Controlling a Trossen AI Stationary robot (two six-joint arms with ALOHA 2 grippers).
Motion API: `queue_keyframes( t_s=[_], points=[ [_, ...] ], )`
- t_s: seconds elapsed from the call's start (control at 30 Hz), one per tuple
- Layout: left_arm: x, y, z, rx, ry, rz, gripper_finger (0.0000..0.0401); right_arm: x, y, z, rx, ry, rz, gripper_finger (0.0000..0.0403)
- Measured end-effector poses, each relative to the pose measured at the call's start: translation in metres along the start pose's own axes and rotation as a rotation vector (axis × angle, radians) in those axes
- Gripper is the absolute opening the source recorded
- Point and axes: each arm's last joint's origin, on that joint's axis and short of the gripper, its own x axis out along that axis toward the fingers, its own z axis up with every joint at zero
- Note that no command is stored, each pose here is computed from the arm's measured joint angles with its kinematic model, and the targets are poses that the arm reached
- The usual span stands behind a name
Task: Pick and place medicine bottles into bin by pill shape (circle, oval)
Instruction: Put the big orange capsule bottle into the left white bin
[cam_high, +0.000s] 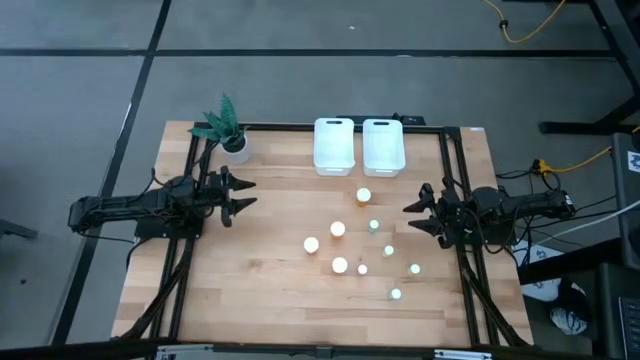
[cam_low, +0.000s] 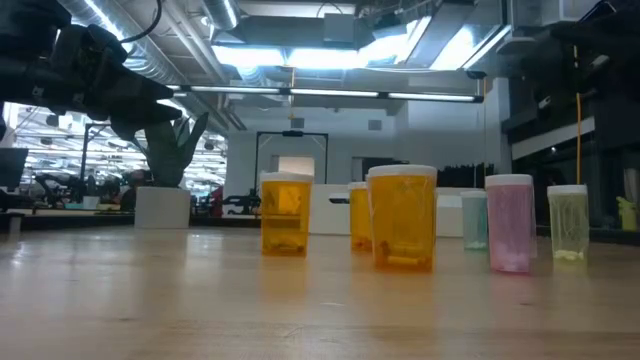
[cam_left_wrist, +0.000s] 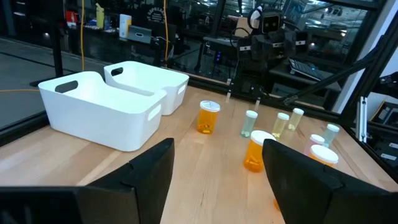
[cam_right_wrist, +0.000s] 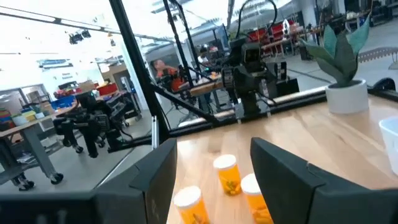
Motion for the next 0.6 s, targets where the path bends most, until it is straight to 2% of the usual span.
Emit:
queue_keyframes(
  t_s=[0.23, 0.6],
  points=[
    [0.0, 0.0, 0.0, 0.0, -0.001, 0.0, 0.0237, -0.001, 0.001, 0.011, -0.064, -0.134, -0.053, 0.0207],
    [0.0, 0.0, 0.0, 0.0, 0.0, 0.0, 0.0237, 0.001, -0.003, 0.008, -0.019, -0.117, -0.157, 0.0207]
  ],
)
